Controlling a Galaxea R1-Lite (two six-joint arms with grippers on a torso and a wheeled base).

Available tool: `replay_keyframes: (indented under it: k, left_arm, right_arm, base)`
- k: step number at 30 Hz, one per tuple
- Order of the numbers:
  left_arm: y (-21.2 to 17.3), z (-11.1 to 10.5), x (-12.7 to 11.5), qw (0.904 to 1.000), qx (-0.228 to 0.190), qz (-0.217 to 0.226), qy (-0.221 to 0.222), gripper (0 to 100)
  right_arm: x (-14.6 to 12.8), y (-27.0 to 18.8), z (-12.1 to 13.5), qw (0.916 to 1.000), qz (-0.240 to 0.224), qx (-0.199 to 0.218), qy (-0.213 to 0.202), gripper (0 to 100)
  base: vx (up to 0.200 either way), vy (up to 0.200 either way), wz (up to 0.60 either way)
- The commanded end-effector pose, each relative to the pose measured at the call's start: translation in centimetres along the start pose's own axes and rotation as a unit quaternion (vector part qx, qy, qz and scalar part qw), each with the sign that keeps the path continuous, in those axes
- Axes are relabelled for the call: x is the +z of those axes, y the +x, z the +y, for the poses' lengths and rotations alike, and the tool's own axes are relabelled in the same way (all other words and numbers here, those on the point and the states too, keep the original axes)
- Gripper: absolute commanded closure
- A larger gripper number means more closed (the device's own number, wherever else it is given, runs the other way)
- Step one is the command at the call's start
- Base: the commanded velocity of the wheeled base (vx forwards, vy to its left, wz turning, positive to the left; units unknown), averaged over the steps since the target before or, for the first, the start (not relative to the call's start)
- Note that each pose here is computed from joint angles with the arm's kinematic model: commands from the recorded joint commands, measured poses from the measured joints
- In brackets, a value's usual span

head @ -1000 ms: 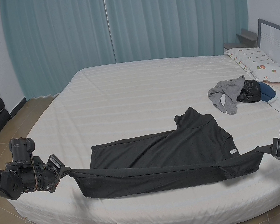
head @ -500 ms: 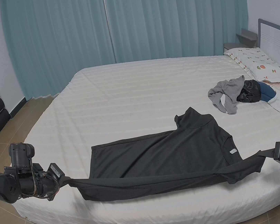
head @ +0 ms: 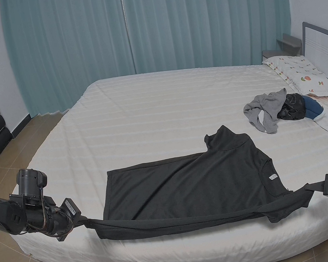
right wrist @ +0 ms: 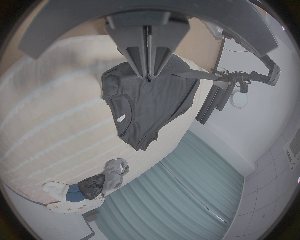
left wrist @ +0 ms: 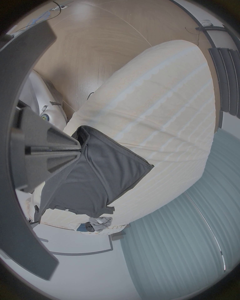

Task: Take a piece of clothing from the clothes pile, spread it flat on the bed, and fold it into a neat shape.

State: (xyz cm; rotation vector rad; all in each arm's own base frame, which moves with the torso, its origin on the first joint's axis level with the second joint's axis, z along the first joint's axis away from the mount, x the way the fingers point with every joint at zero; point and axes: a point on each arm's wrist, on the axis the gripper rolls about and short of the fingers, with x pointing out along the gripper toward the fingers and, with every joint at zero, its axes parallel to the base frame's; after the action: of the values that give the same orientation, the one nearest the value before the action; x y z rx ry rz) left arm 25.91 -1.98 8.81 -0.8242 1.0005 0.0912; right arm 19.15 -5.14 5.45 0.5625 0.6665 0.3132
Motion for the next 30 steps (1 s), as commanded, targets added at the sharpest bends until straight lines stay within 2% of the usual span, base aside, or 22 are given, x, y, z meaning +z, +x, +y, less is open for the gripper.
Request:
replay_keyframes:
  k: [1,12,22,27,30]
  left_arm:
    - [2.5,0.1,0.9,0.9996,0.02,0.015,-0.008,100]
    - [5.6,-1.3,3.5,0.9992,0.032,0.019,-0.013,100]
    - [8.4,-1.4,4.6,0.9978,0.062,0.015,-0.016,100]
    - [8.1,-1.4,4.6,0.9979,0.062,0.012,-0.015,100]
    - [5.7,-2.1,4.6,0.9982,0.059,0.005,-0.011,100]
  right_arm:
    - [0.2,1.6,-0.9,0.9997,0.021,-0.003,0.01,100]
    - [2.5,6.7,-1.4,0.999,0.034,-0.018,-0.022,100]
    - [4.8,9.2,-2.1,0.9984,0.044,-0.031,-0.017,100]
    - [5.2,9.2,-2.0,0.9985,0.041,-0.029,-0.019,100]
    - [5.4,9.2,-1.9,0.9986,0.038,-0.029,-0.021,100]
  base:
    - [0.0,0.0,0.0]
    - [0.0,0.0,0.0]
    - [0.0,0.0,0.0]
    - [0.0,0.0,0.0]
    - [0.0,0.0,0.0]
